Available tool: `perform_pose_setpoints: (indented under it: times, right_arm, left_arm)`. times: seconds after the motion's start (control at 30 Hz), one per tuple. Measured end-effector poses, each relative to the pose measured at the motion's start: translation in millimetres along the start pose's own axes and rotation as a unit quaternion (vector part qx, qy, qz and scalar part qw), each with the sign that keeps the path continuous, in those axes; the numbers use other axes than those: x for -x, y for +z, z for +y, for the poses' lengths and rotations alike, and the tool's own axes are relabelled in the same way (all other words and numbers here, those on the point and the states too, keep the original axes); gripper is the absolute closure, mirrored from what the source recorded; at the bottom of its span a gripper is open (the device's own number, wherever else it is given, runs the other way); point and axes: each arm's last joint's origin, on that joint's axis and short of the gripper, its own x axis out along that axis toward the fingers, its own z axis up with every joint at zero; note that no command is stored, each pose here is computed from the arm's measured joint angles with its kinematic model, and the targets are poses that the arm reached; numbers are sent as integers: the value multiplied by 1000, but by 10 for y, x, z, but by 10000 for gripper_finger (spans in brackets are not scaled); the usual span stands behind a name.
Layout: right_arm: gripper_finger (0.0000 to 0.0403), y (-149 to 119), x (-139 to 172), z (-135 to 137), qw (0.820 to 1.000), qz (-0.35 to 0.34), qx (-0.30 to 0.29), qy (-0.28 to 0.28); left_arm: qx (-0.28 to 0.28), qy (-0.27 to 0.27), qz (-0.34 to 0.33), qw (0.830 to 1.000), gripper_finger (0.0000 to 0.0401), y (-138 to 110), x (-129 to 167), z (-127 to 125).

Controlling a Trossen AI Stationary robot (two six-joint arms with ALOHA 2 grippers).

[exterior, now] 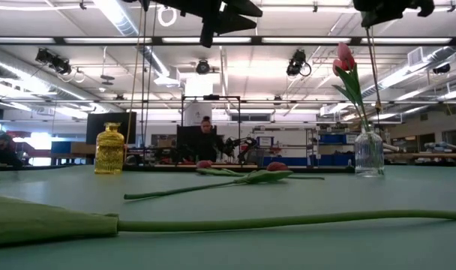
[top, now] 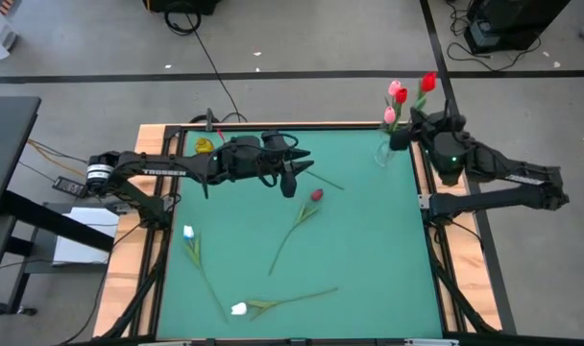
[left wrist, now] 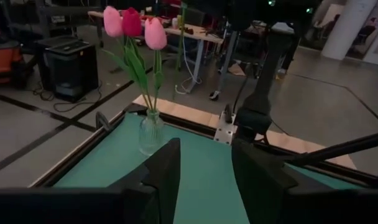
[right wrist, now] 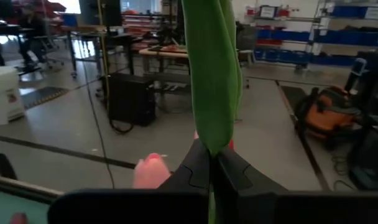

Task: Sort flowers into vase by color
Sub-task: Put the red flower into the transparent vase

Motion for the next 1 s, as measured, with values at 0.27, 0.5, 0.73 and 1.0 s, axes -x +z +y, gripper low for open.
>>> perform_pose_setpoints:
  times: [0.27,0.5,0.73,1.0]
  right_arm:
    - [395,-159,-219,20,998,-6,-32,-62]
    - [396,-353,-366,45,995,-18,-56,-76]
    - [395,-447,-438,23,995,-16,-48,-89]
    - [379,-589,-504,32,998,18,-57,-26]
  left_arm:
    - [1,7,-1,1000,253,8,-5,44]
    - [0,5,-1,1000,253,7,-4,35]
    - [0,5,3,1000,253,-2,-5,33]
    - [3,8,8,1000,252,-12,-6,43]
